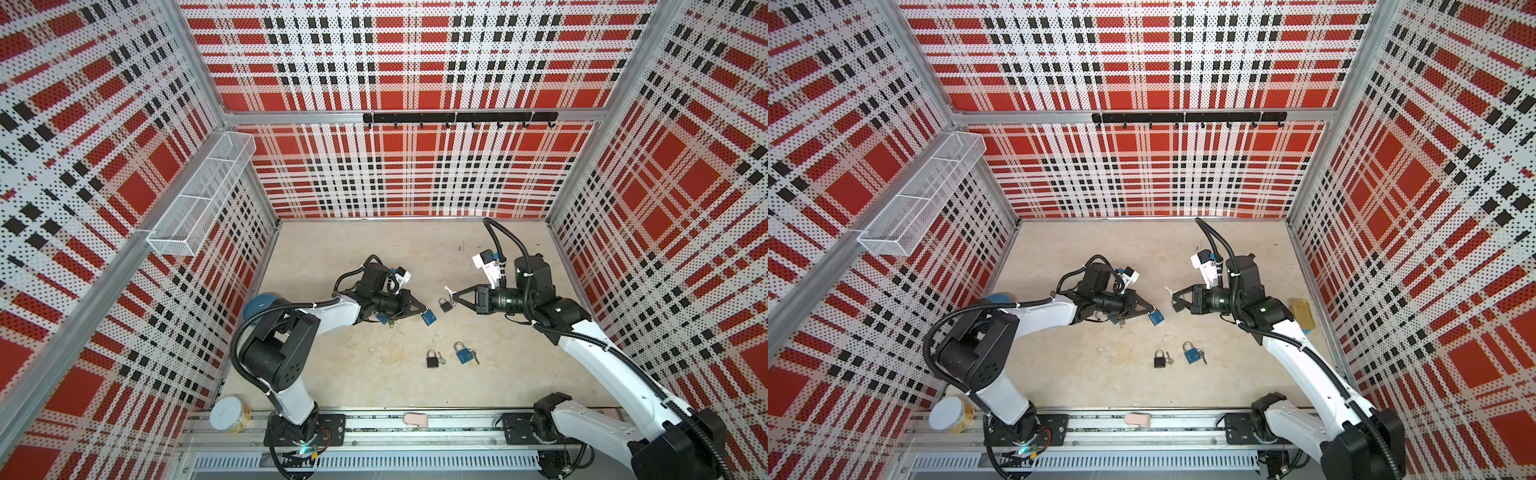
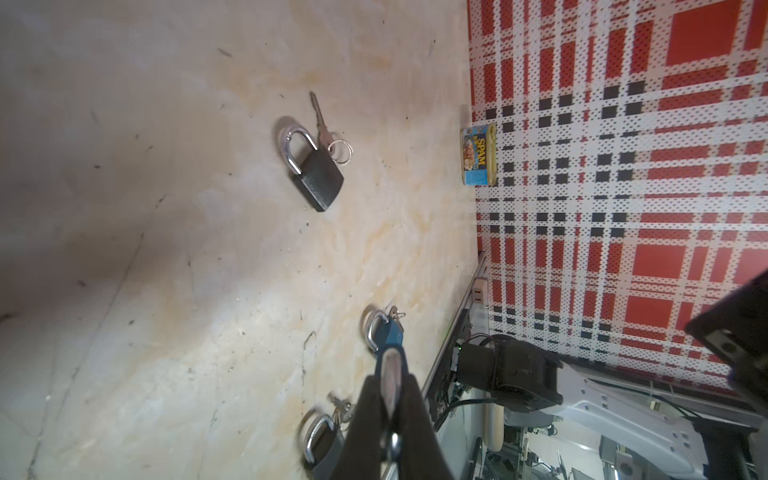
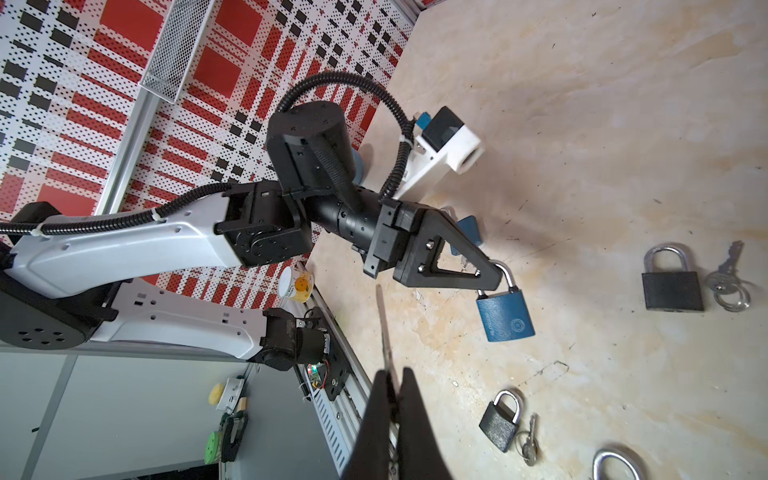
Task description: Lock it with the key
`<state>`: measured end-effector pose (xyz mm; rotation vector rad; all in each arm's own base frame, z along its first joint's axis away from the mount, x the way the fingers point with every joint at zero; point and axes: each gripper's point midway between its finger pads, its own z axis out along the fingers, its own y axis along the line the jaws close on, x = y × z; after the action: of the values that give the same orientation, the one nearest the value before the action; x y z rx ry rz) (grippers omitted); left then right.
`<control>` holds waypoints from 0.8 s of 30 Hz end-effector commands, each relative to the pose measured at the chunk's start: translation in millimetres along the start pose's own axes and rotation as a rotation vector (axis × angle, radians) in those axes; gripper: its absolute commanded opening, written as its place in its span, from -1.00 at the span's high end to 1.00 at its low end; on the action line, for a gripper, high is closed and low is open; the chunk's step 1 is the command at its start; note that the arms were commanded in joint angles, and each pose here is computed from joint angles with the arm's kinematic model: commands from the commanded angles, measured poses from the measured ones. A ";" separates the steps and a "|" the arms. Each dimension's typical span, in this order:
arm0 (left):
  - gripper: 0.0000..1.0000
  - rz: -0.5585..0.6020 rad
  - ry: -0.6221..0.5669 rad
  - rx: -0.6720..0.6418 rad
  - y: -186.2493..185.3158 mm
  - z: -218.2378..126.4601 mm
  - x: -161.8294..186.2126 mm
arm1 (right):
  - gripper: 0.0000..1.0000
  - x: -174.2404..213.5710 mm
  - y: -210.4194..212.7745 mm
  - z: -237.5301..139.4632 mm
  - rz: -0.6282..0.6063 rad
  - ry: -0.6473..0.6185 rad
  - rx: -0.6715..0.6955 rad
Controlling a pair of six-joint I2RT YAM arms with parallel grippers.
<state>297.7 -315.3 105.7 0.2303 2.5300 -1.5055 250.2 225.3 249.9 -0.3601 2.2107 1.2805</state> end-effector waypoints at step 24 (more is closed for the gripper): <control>1.00 0.074 0.118 -0.343 76.5 16.7 -9.0 | 1.00 39.1 -66.1 57.7 -0.001 0.120 0.248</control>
<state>319.3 -302.3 46.0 0.3594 2.7571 -1.1397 256.5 246.6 164.1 -0.3717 2.4551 1.0744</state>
